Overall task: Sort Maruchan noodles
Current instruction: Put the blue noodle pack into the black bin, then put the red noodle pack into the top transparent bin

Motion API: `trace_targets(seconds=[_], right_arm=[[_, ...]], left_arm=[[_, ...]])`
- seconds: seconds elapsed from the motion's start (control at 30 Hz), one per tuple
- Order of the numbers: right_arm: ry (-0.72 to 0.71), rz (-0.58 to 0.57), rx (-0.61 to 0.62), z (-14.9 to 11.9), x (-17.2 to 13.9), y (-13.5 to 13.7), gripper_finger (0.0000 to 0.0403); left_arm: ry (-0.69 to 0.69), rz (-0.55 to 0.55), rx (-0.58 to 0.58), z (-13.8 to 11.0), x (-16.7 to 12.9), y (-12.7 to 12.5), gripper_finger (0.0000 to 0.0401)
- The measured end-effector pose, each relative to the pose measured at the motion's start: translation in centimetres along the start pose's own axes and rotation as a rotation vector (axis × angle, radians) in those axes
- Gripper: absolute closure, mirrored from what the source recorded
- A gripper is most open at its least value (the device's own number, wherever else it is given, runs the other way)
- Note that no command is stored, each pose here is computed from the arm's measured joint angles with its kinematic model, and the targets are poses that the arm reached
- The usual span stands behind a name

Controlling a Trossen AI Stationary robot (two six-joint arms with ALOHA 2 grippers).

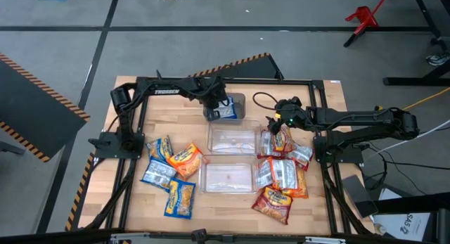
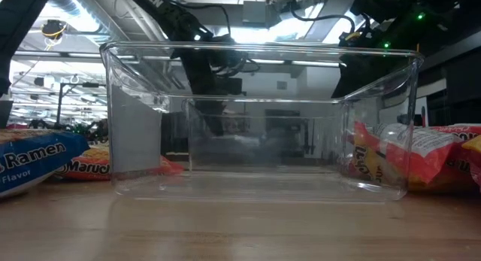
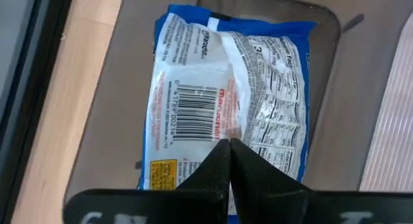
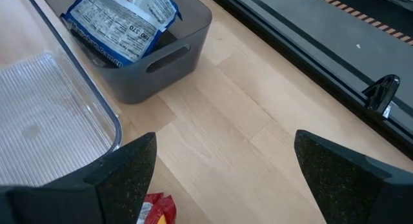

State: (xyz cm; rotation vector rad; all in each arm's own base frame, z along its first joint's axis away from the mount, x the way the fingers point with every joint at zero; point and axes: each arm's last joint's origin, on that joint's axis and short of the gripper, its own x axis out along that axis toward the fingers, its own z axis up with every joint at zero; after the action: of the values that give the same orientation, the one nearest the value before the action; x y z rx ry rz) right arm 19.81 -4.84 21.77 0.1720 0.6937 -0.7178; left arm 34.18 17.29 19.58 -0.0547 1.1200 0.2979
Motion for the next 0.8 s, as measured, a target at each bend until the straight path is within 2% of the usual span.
trace_targets(seconds=[0.13,0.3,0.43,0.57,0.8], right_arm=[[0.0,0.0,-0.005,0.0,0.0,0.0,0.0052],[0.012,-0.007,-0.031,-0.1,0.0,-0.1,0.0052],[0.05,-0.018,-0.05,-0.5,0.0,-0.2,0.0052],[0.111,-0.028,-0.051,-1.1,-0.1,-0.4,0.0052],[0.302,-0.063,0.041,-1.1,-1.6,-1.0,0.0052]], left_arm=[[-0.034,0.011,0.015,0.2,-1.5,0.1,0.0401],[-0.135,0.036,0.014,0.8,-5.2,0.2,0.0391],[-0.239,0.057,0.011,0.8,-9.7,0.2,0.0363],[-0.364,0.027,-0.028,0.1,-14.7,-0.2,0.033],[-0.566,-0.04,-0.086,-1.8,-22.0,-2.1,0.0288]])
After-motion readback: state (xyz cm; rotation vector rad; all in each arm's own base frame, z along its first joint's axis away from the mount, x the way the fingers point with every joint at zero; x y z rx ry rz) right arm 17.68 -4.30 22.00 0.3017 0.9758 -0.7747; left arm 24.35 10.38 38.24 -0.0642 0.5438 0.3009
